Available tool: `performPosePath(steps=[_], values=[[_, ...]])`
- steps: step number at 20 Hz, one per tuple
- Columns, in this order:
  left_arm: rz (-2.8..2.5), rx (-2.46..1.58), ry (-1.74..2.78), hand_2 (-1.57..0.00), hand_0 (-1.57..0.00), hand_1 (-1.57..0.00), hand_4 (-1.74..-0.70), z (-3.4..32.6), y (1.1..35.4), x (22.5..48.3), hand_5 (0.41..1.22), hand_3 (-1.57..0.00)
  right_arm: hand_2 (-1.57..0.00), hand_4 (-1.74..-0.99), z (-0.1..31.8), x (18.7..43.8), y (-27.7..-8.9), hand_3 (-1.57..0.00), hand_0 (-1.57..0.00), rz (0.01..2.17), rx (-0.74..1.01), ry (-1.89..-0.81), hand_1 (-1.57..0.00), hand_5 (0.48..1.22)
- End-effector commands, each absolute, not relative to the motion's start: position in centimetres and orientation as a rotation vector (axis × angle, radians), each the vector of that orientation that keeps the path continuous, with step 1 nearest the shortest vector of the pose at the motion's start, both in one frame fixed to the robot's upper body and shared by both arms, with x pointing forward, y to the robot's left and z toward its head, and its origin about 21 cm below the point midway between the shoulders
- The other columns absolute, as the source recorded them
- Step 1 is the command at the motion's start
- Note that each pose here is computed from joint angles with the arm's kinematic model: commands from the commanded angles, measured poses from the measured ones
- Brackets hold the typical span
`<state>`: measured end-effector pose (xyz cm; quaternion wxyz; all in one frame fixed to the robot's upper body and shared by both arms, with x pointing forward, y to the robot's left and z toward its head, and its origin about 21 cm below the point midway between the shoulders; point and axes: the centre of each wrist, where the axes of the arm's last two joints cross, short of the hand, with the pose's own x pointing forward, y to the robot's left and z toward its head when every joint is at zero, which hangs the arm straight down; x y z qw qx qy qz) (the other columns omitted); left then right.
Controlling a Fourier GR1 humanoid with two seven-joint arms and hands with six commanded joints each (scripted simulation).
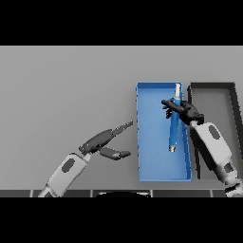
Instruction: Pick up the blue pipe and place it into the blue bin.
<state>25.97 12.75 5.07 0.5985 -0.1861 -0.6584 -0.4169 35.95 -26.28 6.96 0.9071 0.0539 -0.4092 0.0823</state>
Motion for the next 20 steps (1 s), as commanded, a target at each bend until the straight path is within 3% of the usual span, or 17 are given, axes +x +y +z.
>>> performPosePath(steps=[1, 5, 9, 14, 20], values=[[-0.963, -0.428, -1.529, 0.00, 0.00, 0.00, -0.83, 5.3, 12.9, 26.1, 0.476, 0.00, -0.55, -1.302, 7.2, 35.9, -26.3, -0.33, -0.60, 0.180, 0.116, -0.821, -0.57, 1.182], [-0.963, -0.429, -1.516, 0.00, 0.00, 0.00, -0.83, 5.0, 12.8, 25.8, 0.477, 0.00, -0.22, -1.204, 8.5, 34.7, -25.3, -0.13, -0.25, 0.439, 0.049, -0.843, -0.23, 1.002], [-0.963, -0.423, -1.518, 0.00, 0.00, 0.00, -0.83, 4.9, 13.0, 25.8, 0.471, 0.00, -0.09, -1.189, 8.6, 34.5, -25.2, -0.05, -0.12, 0.498, 0.020, -0.835, -0.09, 0.880], [-0.956, -0.433, -1.529, 0.00, 0.00, 0.00, -0.83, 4.9, 12.3, 25.3, 0.472, 0.00, -0.03, -1.182, 8.3, 34.7, -25.0, -0.02, -0.04, 0.488, -0.012, -0.850, -0.03, 0.795], [-0.965, -0.429, -1.541, 0.00, 0.00, 0.00, -0.83, 6.3, 12.8, 25.4, 0.473, 0.00, -0.01, -1.186, 8.6, 34.4, -24.7, -0.01, -0.02, 0.501, 0.003, -0.865, -0.01, 0.767]])
